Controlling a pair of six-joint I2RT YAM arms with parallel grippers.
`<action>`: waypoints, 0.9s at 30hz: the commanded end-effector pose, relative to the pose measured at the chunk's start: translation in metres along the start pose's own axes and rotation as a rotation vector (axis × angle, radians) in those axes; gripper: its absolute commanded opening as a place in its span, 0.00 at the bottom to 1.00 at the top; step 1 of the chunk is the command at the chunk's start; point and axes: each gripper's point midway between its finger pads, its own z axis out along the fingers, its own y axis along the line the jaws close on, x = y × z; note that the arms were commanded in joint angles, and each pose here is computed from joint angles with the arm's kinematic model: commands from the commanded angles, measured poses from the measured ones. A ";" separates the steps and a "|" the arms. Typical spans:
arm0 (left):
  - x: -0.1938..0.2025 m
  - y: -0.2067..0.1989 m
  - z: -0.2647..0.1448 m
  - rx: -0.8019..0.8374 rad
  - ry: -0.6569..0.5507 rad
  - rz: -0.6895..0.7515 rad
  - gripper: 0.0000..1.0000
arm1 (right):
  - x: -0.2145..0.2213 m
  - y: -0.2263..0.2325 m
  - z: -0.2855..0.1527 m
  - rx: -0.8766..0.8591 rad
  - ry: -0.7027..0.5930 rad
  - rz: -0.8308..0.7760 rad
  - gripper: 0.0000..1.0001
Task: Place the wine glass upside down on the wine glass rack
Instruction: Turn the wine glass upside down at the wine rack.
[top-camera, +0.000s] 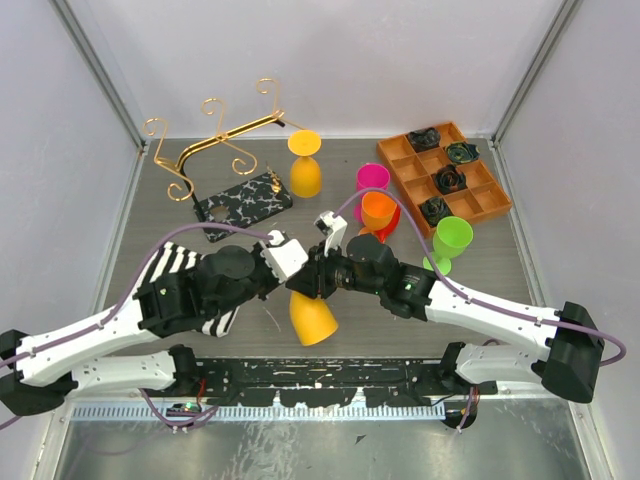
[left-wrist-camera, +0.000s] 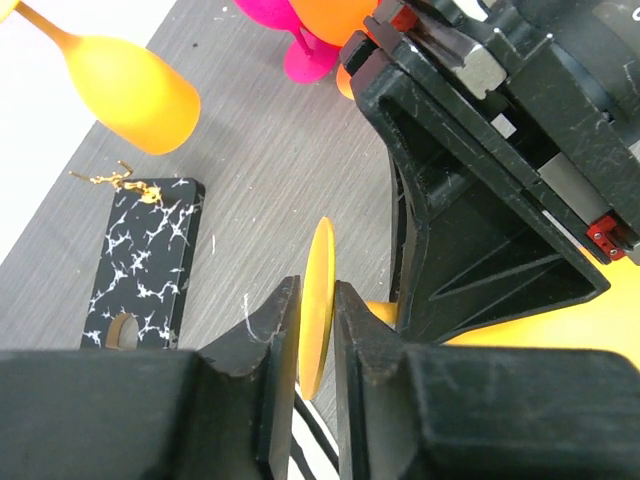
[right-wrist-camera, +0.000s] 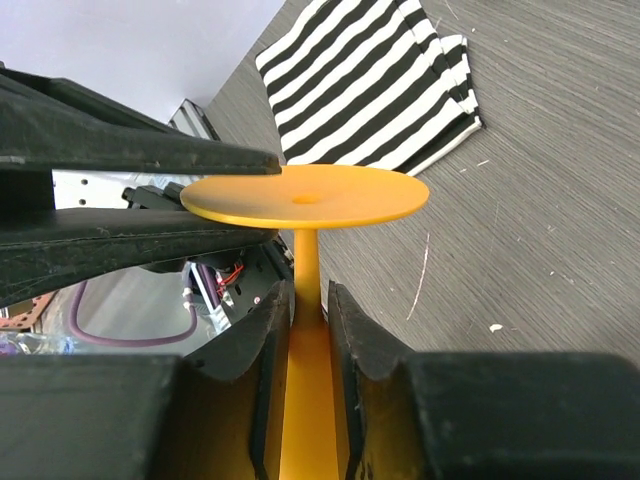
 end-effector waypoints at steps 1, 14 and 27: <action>-0.019 0.016 -0.007 -0.075 -0.099 -0.062 0.30 | -0.007 0.009 0.000 -0.028 -0.024 0.007 0.01; -0.026 0.018 -0.014 -0.079 -0.154 -0.106 0.68 | -0.010 -0.013 -0.001 0.087 -0.064 0.020 0.01; -0.035 0.046 -0.029 -0.211 -0.190 -0.210 0.80 | -0.008 -0.038 -0.002 0.203 -0.069 -0.014 0.01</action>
